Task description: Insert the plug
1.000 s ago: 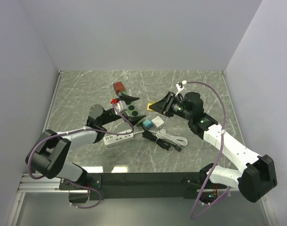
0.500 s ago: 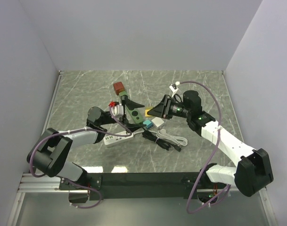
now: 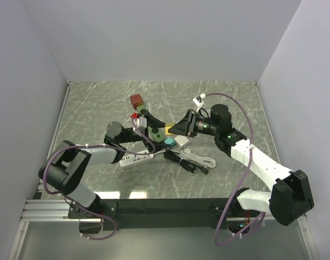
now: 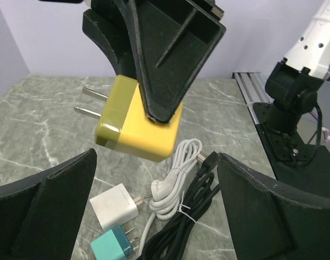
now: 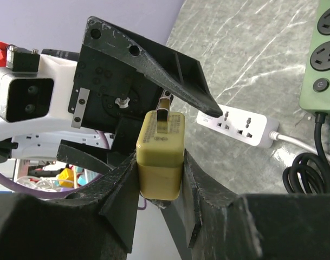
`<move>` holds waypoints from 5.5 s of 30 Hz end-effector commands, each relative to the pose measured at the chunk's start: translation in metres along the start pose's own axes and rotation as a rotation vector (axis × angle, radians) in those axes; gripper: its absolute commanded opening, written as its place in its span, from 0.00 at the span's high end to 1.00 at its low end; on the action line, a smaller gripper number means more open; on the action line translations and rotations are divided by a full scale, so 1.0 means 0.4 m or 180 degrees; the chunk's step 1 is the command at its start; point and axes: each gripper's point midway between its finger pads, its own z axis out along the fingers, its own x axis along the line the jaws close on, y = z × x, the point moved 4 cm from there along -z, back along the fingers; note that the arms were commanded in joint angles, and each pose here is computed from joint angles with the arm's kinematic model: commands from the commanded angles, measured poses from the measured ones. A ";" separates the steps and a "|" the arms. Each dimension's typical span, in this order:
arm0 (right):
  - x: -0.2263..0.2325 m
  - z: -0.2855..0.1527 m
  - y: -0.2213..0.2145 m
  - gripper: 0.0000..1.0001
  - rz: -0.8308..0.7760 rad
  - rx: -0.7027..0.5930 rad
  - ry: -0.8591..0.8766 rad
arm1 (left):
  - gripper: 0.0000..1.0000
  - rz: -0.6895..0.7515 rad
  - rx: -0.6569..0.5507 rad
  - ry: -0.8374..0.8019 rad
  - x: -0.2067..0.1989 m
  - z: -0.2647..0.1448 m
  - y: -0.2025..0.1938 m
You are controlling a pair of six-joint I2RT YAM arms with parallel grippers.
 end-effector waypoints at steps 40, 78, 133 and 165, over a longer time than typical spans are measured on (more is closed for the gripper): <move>0.041 0.005 -0.011 1.00 -0.0245 0.0024 0.0237 | 0.68 0.0716 -0.0064 -0.0003 0.004 0.061 0.062; -0.030 -0.114 0.047 0.31 -0.3700 -0.1243 -0.0877 | 0.99 -0.1927 0.0597 0.0072 0.131 0.059 0.032; 0.085 -0.012 -0.110 0.69 -0.4995 -0.0678 -0.0211 | 0.99 -0.2220 0.1020 -0.1196 -0.124 0.042 0.096; 0.092 -0.015 0.027 1.00 -0.3530 -0.1476 -0.1055 | 0.01 -0.1457 0.0199 0.2303 0.209 -0.147 0.092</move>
